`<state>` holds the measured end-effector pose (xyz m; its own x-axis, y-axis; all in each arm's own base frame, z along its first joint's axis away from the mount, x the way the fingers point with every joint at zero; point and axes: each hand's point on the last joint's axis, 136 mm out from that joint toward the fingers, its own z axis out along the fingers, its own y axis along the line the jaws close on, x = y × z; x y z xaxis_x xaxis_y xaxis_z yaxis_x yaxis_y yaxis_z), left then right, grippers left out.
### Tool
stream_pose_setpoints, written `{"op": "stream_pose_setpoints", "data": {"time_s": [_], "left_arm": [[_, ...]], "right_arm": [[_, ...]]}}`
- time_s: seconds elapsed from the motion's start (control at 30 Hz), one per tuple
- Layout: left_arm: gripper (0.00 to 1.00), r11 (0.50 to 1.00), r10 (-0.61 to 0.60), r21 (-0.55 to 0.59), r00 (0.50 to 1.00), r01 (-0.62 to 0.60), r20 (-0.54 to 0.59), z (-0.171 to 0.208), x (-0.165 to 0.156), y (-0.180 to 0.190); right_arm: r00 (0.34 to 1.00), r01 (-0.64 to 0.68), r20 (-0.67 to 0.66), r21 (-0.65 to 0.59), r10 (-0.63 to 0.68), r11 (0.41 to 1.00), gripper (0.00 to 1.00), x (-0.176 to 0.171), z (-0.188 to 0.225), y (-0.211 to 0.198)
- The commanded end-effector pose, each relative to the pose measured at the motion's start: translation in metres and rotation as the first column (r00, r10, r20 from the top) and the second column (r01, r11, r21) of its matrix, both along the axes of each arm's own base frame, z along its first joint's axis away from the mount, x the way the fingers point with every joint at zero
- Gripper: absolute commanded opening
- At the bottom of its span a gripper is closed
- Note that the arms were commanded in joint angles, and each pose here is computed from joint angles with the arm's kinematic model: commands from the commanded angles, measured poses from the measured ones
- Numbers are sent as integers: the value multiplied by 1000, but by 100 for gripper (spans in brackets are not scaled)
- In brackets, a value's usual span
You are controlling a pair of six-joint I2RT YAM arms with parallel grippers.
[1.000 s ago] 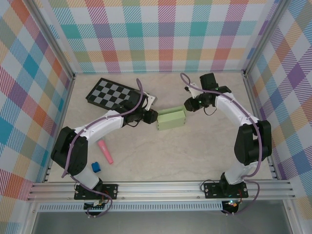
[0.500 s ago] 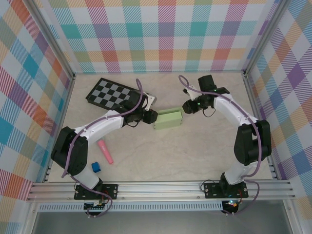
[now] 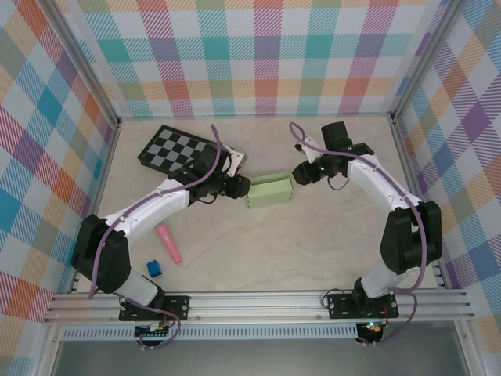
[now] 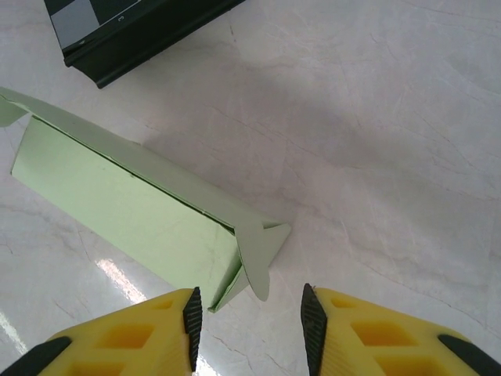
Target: Fold the paper box
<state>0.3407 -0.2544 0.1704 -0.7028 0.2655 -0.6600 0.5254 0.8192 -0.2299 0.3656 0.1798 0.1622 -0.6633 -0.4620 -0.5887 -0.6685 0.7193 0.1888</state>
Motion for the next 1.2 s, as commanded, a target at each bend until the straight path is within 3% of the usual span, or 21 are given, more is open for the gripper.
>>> {"op": "stream_pose_setpoints", "data": {"time_s": [0.0, 0.3, 0.6, 0.8, 1.17], "left_arm": [[43, 1000, 7, 5, 1000, -6, -28, -11, -1, 3], [39, 1000, 19, 22, 999, -18, -41, -27, 5, 1], [24, 1000, 22, 15, 999, -22, -29, -24, 17, -8], [16, 999, 31, 20, 999, -31, -30, -19, 22, -11], [16, 997, 73, -10, 996, -73, -49, -16, 29, -17]], "right_arm": [[998, -62, 8, 24, 62, 998, 43, -2, 1, 10], [998, -58, -3, -4, 58, 998, 39, 8, -18, 17], [999, -32, 21, -17, 33, 999, 17, 13, -16, 22], [1000, -5, -3, -30, 5, 1000, 11, 9, -17, 27], [994, 105, -29, -61, -107, 993, 4, 6, -16, 39]]}}
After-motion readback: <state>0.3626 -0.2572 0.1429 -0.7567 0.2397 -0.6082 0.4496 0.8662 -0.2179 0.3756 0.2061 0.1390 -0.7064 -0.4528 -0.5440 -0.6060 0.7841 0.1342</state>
